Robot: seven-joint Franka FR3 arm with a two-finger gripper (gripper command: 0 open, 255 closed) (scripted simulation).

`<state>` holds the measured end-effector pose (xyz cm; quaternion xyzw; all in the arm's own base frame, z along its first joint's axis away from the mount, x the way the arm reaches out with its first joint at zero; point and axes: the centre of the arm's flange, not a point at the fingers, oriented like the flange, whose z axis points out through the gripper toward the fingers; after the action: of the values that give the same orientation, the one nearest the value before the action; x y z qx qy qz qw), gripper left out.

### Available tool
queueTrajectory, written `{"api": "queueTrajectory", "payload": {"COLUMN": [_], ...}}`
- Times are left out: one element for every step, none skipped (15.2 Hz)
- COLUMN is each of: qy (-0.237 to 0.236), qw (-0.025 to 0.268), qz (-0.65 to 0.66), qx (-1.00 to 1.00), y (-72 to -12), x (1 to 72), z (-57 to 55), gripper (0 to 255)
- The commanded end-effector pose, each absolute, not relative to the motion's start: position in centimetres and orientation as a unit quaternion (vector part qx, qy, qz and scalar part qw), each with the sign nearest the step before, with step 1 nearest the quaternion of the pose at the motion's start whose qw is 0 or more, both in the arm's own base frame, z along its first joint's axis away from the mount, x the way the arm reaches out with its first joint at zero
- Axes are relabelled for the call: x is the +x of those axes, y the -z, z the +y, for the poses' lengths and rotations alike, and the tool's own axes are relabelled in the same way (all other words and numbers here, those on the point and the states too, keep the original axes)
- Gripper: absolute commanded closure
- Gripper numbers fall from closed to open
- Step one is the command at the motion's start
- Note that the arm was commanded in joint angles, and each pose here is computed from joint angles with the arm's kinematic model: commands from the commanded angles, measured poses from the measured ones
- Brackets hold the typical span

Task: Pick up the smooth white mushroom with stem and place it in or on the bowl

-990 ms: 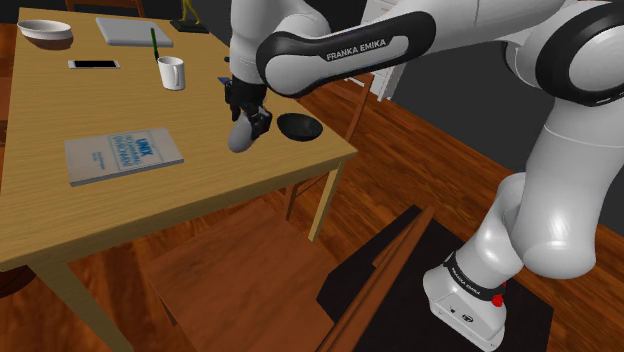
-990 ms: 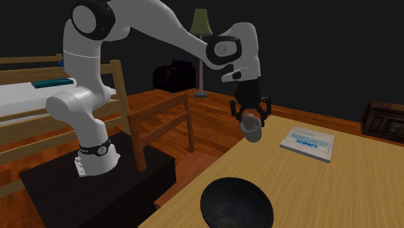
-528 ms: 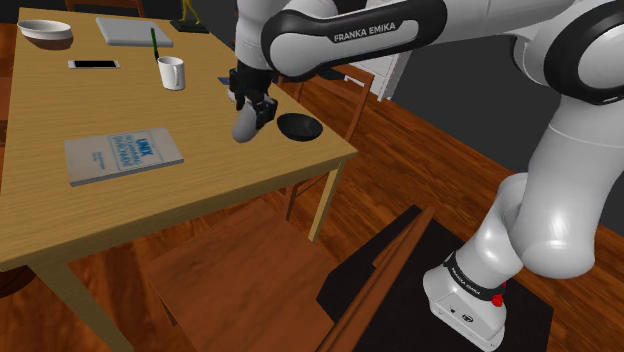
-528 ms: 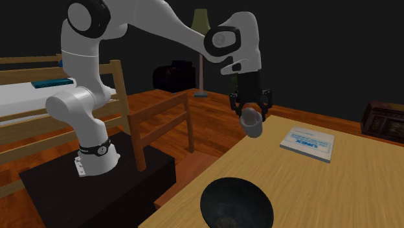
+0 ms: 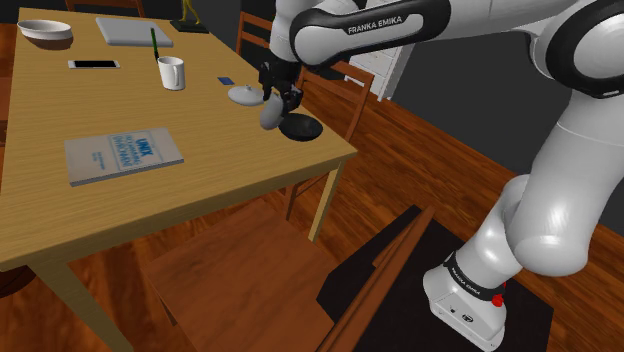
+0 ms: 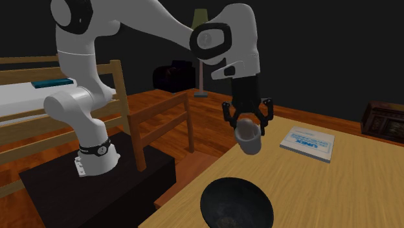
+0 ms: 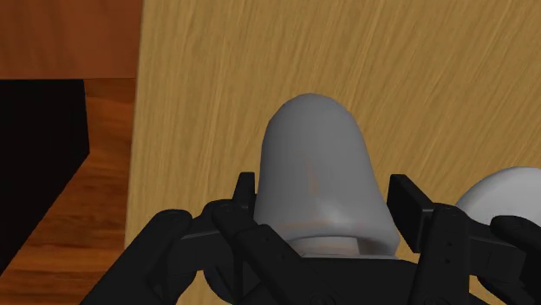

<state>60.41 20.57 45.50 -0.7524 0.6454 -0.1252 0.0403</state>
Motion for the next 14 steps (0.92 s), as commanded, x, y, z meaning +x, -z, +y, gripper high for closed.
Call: {"api": "queueTrajectory", "payload": {"qy": [0.125,0.125,0.125,0.125,0.125,0.125,0.125,0.125,0.125,0.125,0.125,0.125,0.125,0.125], "qw": [0.041,0.041,0.041,0.041,0.041,0.041,0.041,0.041,0.041,0.041,0.041,0.041,0.041,0.041], "qz": [0.645,0.645,0.645,0.645,0.645,0.645,0.645,0.645,0.645,0.645,0.645,0.645,0.645,0.645], "qx": [-0.753,-0.753,-0.753,-0.753,-0.753,-0.753,-0.753,-0.753,-0.753,-0.753,-0.753,-0.753,-0.753,-0.753], "y": [-45.7,-45.7,-45.8,-45.8,-45.8,-45.9,-45.9,-46.0,-46.0,-46.0,-46.1,-45.5,-45.0,-44.5], "x": [60.9,61.2,61.5,61.9,62.2,62.5,62.8,63.1,63.4,63.8,64.1,64.1,64.1,64.1], "z": [17.9,16.7,15.4,14.1,12.8,11.5,10.3,9.0,7.7,6.4,5.2,5.2,5.2,5.2], "gripper": [255,255,255,255,255,255,255,255,255,255,255,255,255,255]}}
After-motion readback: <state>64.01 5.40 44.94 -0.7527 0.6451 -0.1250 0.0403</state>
